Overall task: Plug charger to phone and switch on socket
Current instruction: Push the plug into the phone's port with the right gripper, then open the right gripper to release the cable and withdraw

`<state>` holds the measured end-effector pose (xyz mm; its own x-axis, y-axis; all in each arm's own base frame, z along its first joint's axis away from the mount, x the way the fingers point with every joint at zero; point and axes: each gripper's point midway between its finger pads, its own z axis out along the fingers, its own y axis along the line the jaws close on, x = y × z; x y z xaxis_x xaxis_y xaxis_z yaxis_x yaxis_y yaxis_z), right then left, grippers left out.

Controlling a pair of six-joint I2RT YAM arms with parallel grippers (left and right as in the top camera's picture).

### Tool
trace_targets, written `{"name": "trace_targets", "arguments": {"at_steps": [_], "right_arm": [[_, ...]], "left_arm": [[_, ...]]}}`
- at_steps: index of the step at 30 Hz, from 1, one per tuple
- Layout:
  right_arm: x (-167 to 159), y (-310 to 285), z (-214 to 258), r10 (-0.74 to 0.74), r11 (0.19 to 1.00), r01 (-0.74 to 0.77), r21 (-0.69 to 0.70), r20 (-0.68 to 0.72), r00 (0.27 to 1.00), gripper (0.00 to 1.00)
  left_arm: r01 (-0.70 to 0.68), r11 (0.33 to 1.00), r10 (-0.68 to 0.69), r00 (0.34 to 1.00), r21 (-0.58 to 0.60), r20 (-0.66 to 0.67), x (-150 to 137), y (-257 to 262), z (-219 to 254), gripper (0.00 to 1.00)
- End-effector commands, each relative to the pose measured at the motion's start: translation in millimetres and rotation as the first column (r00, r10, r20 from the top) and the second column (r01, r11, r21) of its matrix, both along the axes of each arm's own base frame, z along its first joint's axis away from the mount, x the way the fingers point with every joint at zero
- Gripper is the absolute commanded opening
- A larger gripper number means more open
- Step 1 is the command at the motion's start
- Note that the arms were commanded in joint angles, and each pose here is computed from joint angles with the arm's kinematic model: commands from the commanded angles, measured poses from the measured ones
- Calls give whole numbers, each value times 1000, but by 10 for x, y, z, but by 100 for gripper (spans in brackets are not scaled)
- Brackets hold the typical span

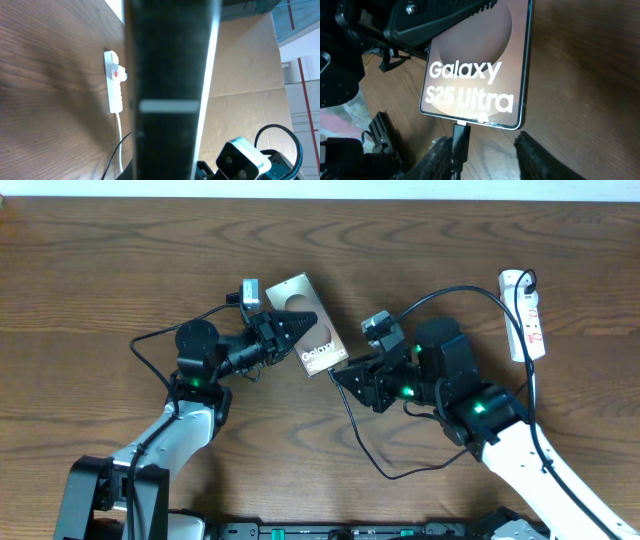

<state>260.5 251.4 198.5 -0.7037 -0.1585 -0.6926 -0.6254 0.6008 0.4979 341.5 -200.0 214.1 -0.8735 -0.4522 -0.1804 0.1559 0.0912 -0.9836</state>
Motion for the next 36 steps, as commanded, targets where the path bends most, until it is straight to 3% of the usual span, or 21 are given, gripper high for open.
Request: {"name": "trace_targets", "arguments": {"at_steps": [1,8,12,21,26,36], "right_arm": [[-65,-16,253,11,999,-13,37,60,998,44],[-281,-36,312,36,999,-37,40,31,999,49],[-293,92,72,28,998,-27,-52,19,999,49],[-204,97,-133,-40,984,50,-169,60,997,19],[-165,100,-106,-51,984,63,-164,78,996,1],[-51,197,82,-58,993,73,-95,150,987,1]], "left_arm": [[21,1000,-21,998,-2,59,-6,-26,148,8],[18,1000,-18,998,-2,59,-1,-24,148,8],[18,1000,-18,998,-2,59,-1,-24,148,7],[18,1000,-18,998,-2,59,-2,-24,148,8],[22,1000,-22,998,2,67,-7,-27,149,8],[130,991,-132,980,22,147,-190,-119,213,7]]}}
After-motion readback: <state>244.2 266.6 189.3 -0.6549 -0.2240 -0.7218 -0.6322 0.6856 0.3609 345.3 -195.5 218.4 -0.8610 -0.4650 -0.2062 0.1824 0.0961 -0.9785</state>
